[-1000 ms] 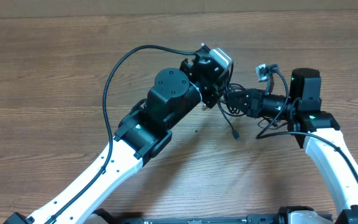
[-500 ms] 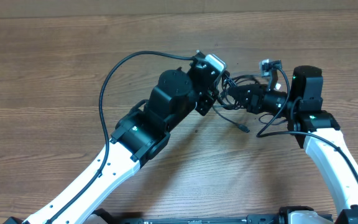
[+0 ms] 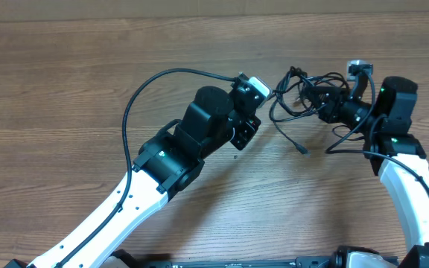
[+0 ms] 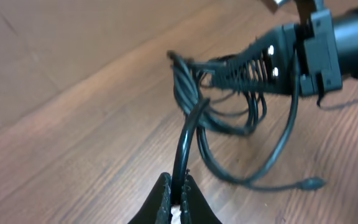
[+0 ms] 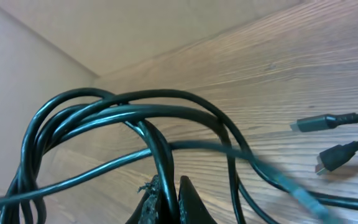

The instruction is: Untangle cables

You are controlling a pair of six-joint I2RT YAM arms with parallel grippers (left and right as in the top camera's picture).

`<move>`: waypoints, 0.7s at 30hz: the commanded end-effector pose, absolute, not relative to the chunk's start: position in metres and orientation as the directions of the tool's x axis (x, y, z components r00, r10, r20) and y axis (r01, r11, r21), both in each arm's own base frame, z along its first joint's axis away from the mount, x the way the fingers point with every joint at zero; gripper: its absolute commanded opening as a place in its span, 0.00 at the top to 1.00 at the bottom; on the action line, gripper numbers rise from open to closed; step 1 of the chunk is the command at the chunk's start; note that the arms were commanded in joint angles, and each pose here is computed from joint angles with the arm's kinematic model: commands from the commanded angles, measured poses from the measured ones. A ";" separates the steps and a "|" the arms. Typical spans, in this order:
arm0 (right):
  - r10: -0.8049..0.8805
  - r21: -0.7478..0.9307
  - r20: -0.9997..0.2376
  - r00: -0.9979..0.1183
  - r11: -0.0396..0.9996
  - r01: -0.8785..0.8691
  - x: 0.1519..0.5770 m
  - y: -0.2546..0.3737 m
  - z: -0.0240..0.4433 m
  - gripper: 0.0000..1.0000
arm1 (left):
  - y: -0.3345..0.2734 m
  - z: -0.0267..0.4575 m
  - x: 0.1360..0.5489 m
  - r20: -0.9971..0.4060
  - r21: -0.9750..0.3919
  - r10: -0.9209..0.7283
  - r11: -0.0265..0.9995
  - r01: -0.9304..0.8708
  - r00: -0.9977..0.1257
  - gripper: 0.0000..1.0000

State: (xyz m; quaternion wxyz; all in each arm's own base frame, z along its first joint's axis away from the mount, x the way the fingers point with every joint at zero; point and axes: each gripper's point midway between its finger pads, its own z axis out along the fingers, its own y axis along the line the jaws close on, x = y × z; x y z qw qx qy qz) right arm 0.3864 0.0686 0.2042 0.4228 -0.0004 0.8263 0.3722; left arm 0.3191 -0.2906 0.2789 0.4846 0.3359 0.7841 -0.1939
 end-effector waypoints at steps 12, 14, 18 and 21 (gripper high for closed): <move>0.356 0.511 -0.779 -0.516 0.838 -0.193 0.405 0.001 0.213 0.96 | -0.294 0.263 0.279 -0.824 -0.104 0.400 0.589 0.801 -0.402 0.96; 0.355 0.507 -0.785 -0.507 0.839 -0.197 0.406 0.000 0.215 0.96 | -0.292 0.256 0.273 -0.804 -0.122 0.418 0.581 0.805 -0.423 0.96; 0.355 0.506 -0.786 -0.507 0.839 -0.197 0.406 0.000 0.215 0.96 | -0.294 0.259 0.274 -0.812 -0.121 0.408 0.581 0.805 -0.417 0.96; 0.355 0.507 -0.786 -0.507 0.839 -0.198 0.406 0.000 0.215 0.96 | -0.299 0.271 0.281 -0.847 -0.100 0.380 0.574 0.813 -0.372 0.96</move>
